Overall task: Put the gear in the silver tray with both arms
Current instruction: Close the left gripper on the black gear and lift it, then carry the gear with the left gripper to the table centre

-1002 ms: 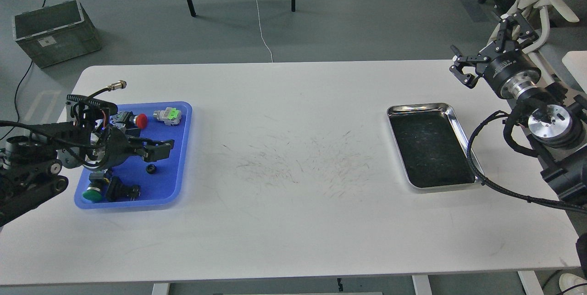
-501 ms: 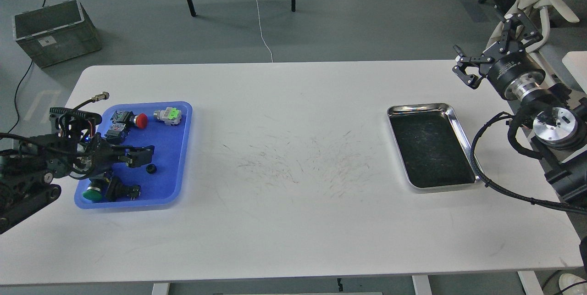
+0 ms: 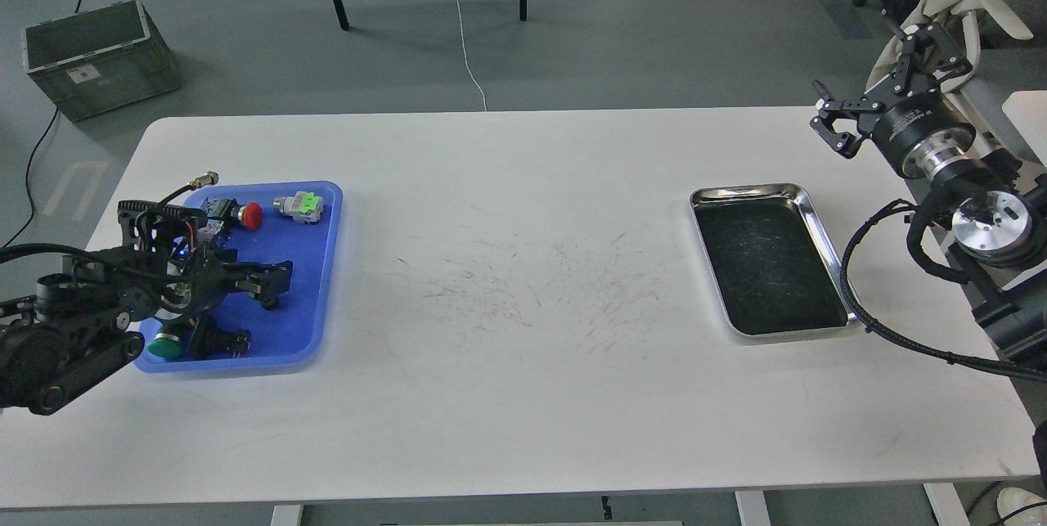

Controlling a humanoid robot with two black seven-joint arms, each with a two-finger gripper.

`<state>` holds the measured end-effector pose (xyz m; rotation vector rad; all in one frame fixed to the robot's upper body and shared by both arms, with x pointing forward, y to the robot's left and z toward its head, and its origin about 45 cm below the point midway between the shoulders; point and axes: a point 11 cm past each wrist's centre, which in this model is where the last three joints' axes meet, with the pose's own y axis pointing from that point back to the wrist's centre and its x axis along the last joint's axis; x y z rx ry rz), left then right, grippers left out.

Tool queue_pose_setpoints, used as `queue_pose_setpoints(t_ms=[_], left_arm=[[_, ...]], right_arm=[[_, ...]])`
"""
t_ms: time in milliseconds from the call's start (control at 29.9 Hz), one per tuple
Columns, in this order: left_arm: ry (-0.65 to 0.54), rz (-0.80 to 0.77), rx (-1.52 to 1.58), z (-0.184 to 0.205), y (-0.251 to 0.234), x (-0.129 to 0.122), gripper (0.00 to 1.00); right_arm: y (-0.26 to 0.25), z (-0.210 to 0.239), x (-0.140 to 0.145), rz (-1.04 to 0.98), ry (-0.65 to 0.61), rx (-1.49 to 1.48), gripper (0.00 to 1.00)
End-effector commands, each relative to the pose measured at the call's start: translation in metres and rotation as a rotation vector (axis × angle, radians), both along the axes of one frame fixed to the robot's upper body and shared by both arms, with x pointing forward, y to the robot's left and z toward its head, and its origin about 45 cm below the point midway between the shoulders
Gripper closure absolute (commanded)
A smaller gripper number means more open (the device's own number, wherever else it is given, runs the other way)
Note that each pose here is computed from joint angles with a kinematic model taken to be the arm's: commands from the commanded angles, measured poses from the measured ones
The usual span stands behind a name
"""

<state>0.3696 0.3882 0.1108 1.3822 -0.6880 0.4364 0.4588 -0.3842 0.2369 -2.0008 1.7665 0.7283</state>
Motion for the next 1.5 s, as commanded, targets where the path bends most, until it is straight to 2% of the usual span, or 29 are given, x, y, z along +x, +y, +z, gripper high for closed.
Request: queue_pose_setpoints(t_ms=[0,200,267,334,601,768,1002,1236,1470], left_arm=[[0.004,-0.003,0.002,-0.001,0.000,-0.001,0.37],[0.029,-0.011,0.016,-0.006,0.002,-0.006,0.46],[0.033,-0.015,0.012,-0.006,0.002,-0.008,0.53],[0.037,-0.025,0.000,-0.005,0.001,-0.009,0.70],[0.056,-0.014,0.025,-0.001,0.017,-0.014,0.86],[0.029,-0.015,0.034,0.019,0.027,-0.011,0.88],[-0.055,-0.120,0.018,0.096,0.005,0.008,0.88],[-0.162,-0.242,-0.019,0.163,-0.061,0.031,0.88],[-0.191,-0.413,-0.104,0.152,-0.175,0.043,0.88]], right_arm=[[0.001,0.000,0.000,0.001,0.000,0.001,0.01],[0.001,0.000,0.000,0.002,0.000,0.001,0.01],[0.001,0.000,0.000,0.002,0.000,0.001,0.01],[0.001,0.000,0.000,0.002,0.000,0.001,0.01],[0.001,0.000,0.000,0.002,0.000,-0.001,0.01],[0.000,0.001,0.000,0.001,0.000,-0.001,0.01],[0.001,0.002,0.001,0.004,-0.002,-0.003,0.01],[-0.003,0.002,0.000,-0.002,0.002,-0.011,0.01],[-0.019,0.001,-0.003,-0.030,0.013,-0.035,0.01]])
